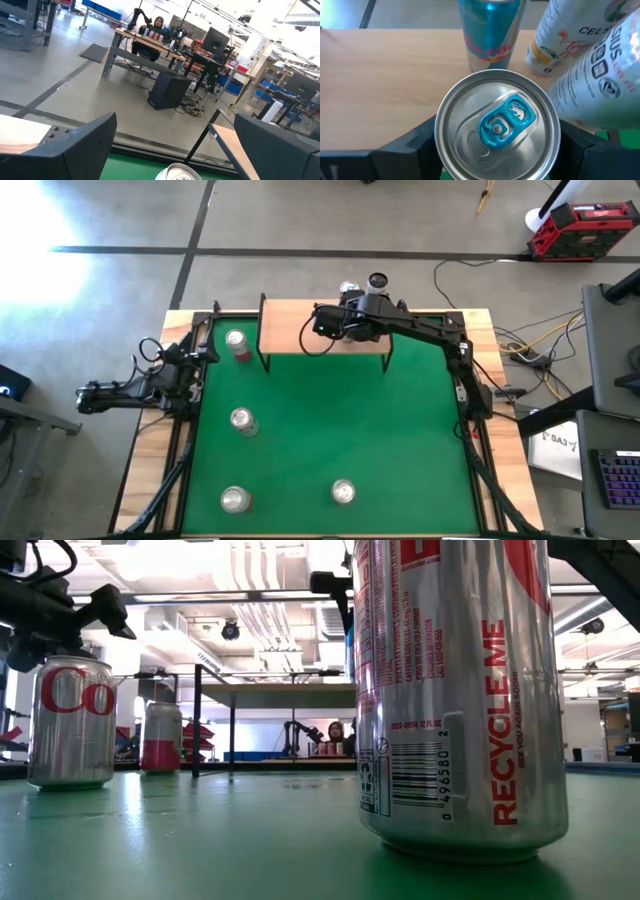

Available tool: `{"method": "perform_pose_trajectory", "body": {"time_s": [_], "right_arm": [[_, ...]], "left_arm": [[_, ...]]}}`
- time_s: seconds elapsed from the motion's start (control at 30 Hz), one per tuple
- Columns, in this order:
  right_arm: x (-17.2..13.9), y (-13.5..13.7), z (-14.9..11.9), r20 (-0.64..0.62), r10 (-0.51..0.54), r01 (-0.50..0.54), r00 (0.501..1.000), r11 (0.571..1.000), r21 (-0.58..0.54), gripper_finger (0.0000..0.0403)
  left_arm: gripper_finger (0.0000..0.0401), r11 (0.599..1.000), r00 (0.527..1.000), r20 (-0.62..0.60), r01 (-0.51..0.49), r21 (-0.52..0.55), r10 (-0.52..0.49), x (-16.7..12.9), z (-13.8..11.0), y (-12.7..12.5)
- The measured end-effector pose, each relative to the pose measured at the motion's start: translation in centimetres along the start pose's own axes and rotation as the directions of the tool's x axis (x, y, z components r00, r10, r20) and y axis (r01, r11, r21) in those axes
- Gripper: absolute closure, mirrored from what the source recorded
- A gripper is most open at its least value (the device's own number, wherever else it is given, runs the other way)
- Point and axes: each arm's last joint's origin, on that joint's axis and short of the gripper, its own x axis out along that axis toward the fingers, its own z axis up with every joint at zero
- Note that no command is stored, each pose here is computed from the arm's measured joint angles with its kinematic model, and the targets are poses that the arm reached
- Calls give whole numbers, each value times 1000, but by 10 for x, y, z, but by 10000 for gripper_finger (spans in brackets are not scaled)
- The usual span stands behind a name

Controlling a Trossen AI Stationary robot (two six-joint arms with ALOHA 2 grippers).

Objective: Place canned beverage on shelf
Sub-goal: Put the blue soda can on the shelf aligned with other blue soda can

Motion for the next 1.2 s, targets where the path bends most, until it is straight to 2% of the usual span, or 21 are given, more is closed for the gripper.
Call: {"method": "perform_pose_trajectory", "body": {"time_s": [1.2], "right_arm": [[1, -2, 2, 18, -17, 17, 1000, 1000, 7, 154]], "left_arm": [[12, 1000, 1000, 0, 0, 0, 0, 0, 0, 0]]}}
